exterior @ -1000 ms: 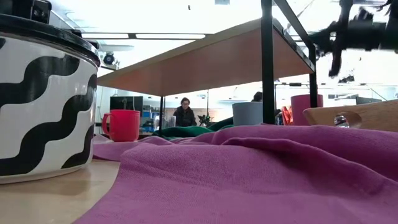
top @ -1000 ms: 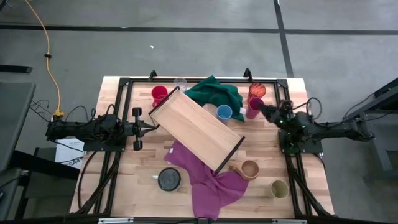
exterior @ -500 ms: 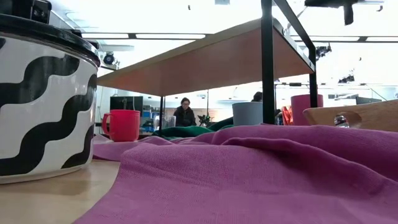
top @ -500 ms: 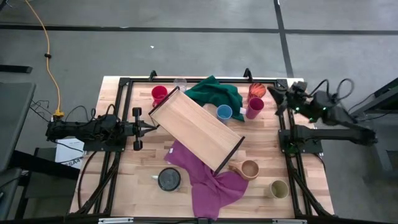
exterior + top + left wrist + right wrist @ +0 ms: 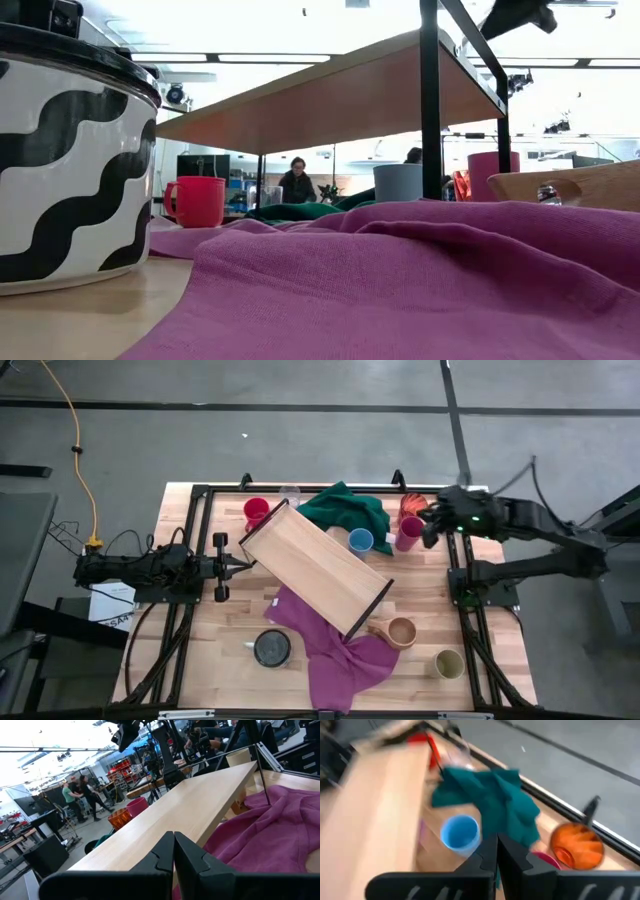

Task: Stack small to large cups/mugs on shelf
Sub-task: Put the pink cup on the shelf

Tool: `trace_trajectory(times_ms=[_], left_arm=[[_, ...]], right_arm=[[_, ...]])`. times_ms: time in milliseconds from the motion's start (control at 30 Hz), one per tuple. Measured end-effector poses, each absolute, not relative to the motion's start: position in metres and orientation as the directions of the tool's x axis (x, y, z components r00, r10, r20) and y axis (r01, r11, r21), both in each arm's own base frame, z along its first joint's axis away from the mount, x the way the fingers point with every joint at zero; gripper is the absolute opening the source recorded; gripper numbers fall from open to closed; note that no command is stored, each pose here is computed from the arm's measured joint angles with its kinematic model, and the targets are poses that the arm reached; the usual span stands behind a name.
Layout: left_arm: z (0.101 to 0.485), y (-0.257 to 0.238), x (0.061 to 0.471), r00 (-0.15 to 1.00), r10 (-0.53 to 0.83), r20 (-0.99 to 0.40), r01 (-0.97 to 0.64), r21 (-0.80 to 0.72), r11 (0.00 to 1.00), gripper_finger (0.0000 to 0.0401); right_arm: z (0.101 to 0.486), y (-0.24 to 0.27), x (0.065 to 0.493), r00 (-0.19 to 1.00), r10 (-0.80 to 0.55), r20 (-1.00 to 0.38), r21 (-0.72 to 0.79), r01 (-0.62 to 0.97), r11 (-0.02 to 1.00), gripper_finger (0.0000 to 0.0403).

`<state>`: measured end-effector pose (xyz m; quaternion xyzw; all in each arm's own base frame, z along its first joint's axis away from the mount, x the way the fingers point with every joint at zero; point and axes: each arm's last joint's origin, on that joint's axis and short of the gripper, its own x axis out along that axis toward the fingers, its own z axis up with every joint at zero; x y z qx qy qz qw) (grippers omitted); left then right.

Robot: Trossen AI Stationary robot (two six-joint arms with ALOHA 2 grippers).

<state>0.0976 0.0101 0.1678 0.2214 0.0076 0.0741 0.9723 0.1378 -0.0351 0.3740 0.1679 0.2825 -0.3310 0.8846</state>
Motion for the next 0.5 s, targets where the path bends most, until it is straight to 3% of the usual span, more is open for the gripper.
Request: trace_trajectory(times_ms=[233,500], left_arm=[[0.168,0.01,0.098,0.989,0.147,0.018,-0.141,0.432,0.891,0.0001],[0.168,0.01,0.098,0.989,0.147,0.018,-0.141,0.432,0.891,0.0001]], right_arm=[[0.36,-0.045,0.178,0.365,-0.431,-0.825,-0.07,0.691,0.719,0.0],[0.343,-0.048,0.2,0.229,-0.359,-0.905,-0.131,0.652,0.747,0.0]])
